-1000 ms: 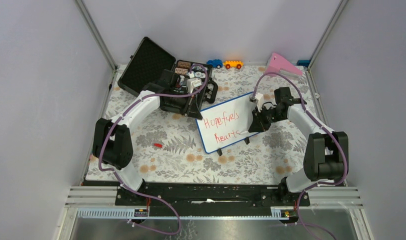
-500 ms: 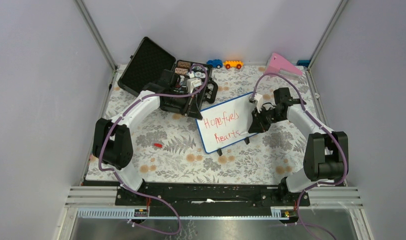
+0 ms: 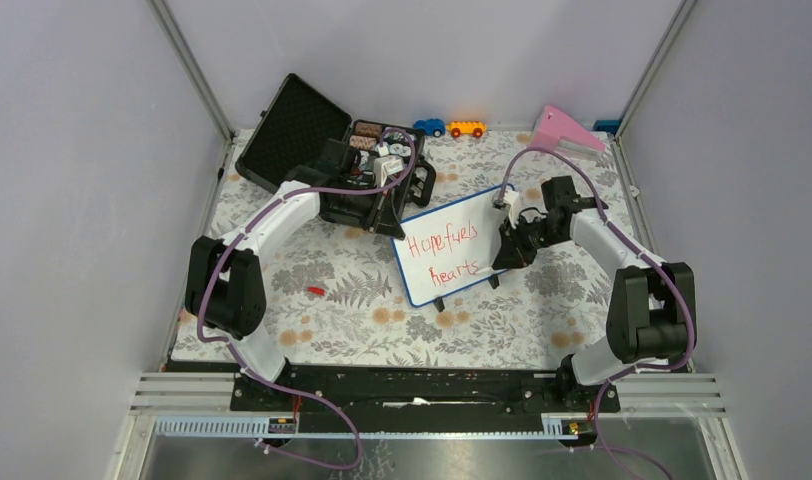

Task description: Write a sentence on the whiteboard

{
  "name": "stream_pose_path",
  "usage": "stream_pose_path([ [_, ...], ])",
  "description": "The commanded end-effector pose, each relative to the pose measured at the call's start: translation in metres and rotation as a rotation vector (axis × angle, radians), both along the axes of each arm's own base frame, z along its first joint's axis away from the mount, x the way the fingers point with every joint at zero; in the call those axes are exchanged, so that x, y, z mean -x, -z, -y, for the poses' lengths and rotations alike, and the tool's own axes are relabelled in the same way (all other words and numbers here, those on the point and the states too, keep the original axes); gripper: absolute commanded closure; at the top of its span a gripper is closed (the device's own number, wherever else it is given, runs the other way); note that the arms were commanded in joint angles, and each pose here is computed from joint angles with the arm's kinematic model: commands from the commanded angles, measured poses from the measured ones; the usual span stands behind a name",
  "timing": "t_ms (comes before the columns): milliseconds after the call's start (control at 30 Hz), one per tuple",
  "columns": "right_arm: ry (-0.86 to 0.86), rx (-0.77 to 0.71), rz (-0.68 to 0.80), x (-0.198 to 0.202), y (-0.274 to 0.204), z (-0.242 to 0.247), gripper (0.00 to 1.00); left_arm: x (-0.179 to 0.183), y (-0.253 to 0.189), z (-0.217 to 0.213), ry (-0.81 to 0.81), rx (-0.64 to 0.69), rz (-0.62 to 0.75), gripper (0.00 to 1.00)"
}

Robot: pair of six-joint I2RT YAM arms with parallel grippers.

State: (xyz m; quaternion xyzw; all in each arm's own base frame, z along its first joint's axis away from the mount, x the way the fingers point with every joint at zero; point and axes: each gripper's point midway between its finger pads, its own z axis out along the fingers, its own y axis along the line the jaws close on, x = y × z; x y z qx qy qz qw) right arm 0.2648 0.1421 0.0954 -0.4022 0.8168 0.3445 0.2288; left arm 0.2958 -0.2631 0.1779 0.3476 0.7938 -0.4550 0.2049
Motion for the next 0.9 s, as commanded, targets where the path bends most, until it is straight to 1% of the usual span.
stream_pose_path([
  [0, -0.018, -0.066, 0.038, 0.004, -0.027, 0.003, 1.00, 0.002, 0.001, 0.003, 0.027, -0.021, 0.057, 1.00],
  [167, 0.017, -0.070, 0.057, 0.003, -0.038, 0.020, 1.00, 0.003, 0.001, 0.003, 0.027, -0.022, 0.057, 1.00],
  [333, 0.006, -0.066, 0.038, 0.004, -0.033, 0.021, 1.00, 0.003, 0.001, 0.003, 0.029, -0.021, 0.055, 1.00],
  [867, 0.070, -0.045, 0.037, -0.024, -0.017, 0.023, 1.00, 0.003, 0.002, 0.003, 0.028, -0.022, 0.056, 1.00],
])
